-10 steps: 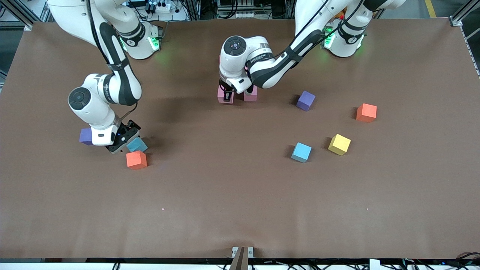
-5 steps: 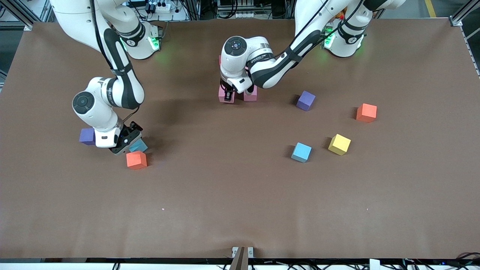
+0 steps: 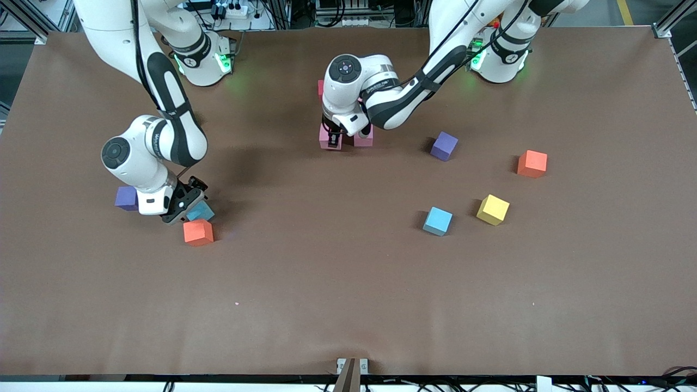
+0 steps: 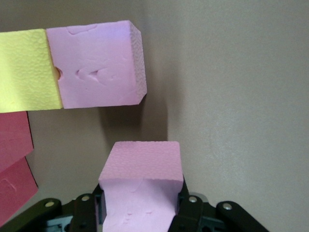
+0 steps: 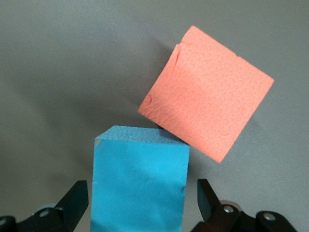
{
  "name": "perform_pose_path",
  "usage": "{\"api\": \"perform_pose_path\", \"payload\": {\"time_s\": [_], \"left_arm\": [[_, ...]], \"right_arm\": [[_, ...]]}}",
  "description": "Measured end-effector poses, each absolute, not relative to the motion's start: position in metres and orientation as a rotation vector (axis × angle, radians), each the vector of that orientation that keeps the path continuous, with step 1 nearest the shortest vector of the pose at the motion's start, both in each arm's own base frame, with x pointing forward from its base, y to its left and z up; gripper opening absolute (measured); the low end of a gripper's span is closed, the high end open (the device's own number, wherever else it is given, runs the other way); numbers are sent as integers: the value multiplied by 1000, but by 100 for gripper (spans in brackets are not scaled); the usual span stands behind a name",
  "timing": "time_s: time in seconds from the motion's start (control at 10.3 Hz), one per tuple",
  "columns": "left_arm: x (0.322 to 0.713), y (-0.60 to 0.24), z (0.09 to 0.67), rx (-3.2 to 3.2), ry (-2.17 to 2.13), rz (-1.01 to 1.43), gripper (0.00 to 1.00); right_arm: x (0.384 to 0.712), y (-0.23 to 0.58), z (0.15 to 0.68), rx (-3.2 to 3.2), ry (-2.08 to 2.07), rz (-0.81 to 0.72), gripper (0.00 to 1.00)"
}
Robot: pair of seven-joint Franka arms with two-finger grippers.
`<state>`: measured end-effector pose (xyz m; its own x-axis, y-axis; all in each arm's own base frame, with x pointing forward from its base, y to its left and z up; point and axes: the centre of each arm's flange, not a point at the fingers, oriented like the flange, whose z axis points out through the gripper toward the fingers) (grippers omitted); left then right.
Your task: Form number 2 with 11 blocks
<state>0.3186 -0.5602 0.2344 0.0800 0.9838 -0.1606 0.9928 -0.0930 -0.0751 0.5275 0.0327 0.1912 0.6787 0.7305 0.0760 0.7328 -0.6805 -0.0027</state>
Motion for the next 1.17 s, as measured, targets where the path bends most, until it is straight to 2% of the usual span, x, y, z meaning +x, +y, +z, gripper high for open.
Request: {"api": "perform_pose_path", "payload": {"time_s": [0.1,0.29,0.39,1.17], "left_arm": [[317,-559,232,2269,2079,-265,55],[314,-555,226,2270,2082,-271,55],[312,-553,223,2272,2084,-271,55],[304,-546,215,2294,2090,-266,55]], "right_arm": [[528,36,191,-2843,-1249,-108,97],[529,39,191,-2837,-1257,-113,68],[530,40,192,-2836,-1262,-116,59],[544,50,205,-2687,-1502,-130,56]]}}
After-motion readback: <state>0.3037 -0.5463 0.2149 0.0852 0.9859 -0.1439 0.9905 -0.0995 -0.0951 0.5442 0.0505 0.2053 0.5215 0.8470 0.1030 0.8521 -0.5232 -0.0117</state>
